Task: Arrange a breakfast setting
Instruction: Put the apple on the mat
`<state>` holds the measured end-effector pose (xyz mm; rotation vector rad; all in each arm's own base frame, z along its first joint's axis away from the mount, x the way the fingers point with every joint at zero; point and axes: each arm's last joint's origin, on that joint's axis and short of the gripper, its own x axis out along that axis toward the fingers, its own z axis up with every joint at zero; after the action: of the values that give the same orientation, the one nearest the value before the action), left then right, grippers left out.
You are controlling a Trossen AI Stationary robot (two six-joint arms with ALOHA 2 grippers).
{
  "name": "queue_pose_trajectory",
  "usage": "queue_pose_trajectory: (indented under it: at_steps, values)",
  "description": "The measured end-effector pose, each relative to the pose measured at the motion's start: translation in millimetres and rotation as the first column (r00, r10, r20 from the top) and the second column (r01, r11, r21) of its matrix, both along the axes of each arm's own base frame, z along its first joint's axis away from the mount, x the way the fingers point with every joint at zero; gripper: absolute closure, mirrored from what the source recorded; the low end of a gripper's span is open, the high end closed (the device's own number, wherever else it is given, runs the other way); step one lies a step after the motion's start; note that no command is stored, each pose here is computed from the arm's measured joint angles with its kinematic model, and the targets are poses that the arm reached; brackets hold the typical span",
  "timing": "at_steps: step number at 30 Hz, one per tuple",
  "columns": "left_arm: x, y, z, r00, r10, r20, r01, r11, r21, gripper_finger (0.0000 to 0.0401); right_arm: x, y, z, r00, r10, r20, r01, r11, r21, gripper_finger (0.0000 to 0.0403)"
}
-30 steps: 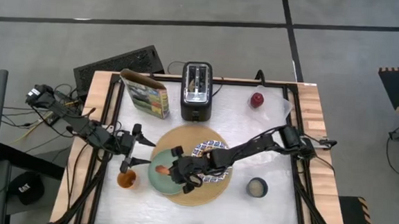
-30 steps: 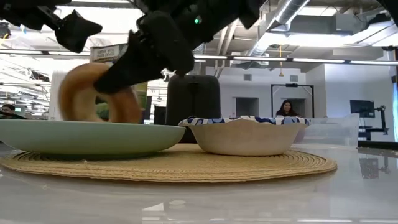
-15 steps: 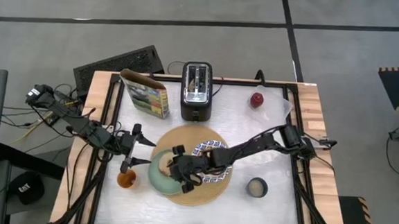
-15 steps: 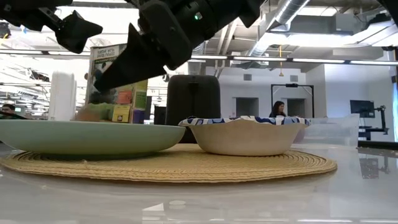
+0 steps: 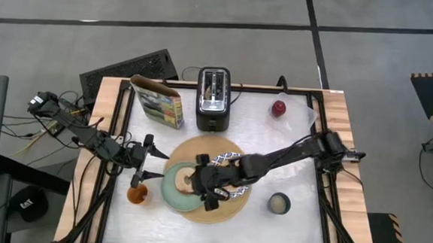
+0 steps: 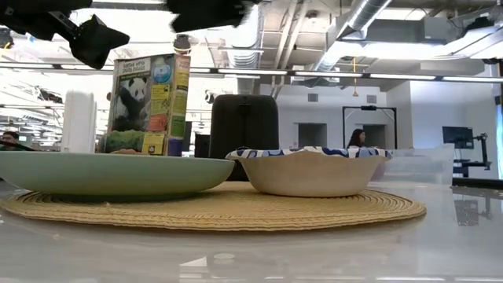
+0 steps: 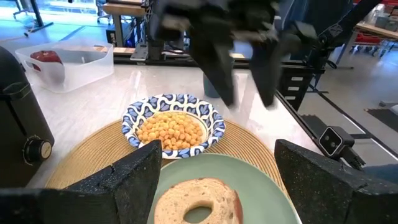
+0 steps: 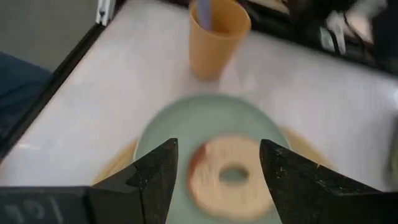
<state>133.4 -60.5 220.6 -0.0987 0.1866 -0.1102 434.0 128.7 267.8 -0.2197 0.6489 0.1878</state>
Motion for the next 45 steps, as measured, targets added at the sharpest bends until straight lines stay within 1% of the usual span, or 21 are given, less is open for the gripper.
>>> queue_pose_trajectory:
  at_steps: [5,7,10,16,18,20,25,29,32,36,38,42,45]
  values:
    - [0.0,0.0,0.1,1.0,-0.001,0.002,0.001,1.0,0.008,0.0106,-30.8,-9.6,26.7,0.99,-0.076,-0.118,0.083,0.995,0.052,0.0149]
    - [0.0,0.0,0.1,1.0,-0.001,0.001,0.001,1.0,0.001,0.0106,-40.2,-12.3,34.8,0.985,-0.102,-0.139,0.113,0.991,0.073,0.0149]
    - [0.0,0.0,0.0,1.0,0.0,0.0,0.0,1.0,-0.005,0.0106,-56.0,-15.6,40.7,0.974,-0.132,-0.186,0.148,0.986,0.075,0.0149]
    - [0.2,-0.1,-0.3,1.0,0.003,-0.003,-0.003,1.0,-0.005,0.0106,-84.9,-26.7,37.0,0.956,-0.227,-0.185,0.242,0.968,0.064,0.0149]
    - [0.3,-0.1,-0.2,1.0,0.003,-0.002,-0.003,1.0,-0.005,0.0106,-97.9,-32.4,32.7,0.943,-0.274,-0.191,0.287,0.957,0.043,0.0149]
    - [0.3,0.0,-0.2,1.0,0.004,-0.002,-0.004,1.0,-0.005,0.0106,-110.0,-38.2,30.6,0.932,-0.316,-0.18,0.329,0.943,0.044,0.0149]
    - [0.6,1.0,-0.2,0.999,0.041,0.001,-0.041,0.999,0.001,0.0106,-144.7,-52.8,22.4,0.892,-0.42,-0.169,0.432,0.901,0.04,0.0149]
    - [3.2,-0.3,-1.3,0.999,0.045,-0.002,-0.045,0.999,0.004,0.0106,-171.7,-66.2,15.5,0.846,-0.51,-0.158,0.521,0.852,0.043,0.0149]
    - [6.4,-1.3,-2.4,0.998,0.063,-0.001,-0.063,0.998,0.018,0.0106,-189.7,-78.3,13.9,0.799,-0.584,-0.143,0.597,0.8,0.061,0.0149]
    - [10.6,-2.3,-5.4,0.995,0.103,-0.01,-0.102,0.994,0.035,0.0106,-210.3,-97.6,11.3,0.698,-0.7,-0.15,0.713,0.698,0.061,0.0149]
    - [12.8,-2.4,-6.9,0.992,0.129,-0.013,-0.128,0.991,0.045,0.0106,-218.3,-109.0,11.4,0.623,-0.765,-0.164,0.779,0.626,0.038,0.0149]
    - [16.9,-2.7,-10.0,0.987,0.159,-0.023,-0.158,0.986,0.059,0.0106,-227.0,-133.9,9.7,0.455,-0.873,-0.177,0.887,0.462,0.004,0.0149]
    - [19.7,-2.2,-12.8,0.984,0.172,-0.037,-0.169,0.983,0.067,0.0106,-228.1,-154.0,6.4,0.359,-0.913,-0.193,0.929,0.37,-0.025,0.0149]
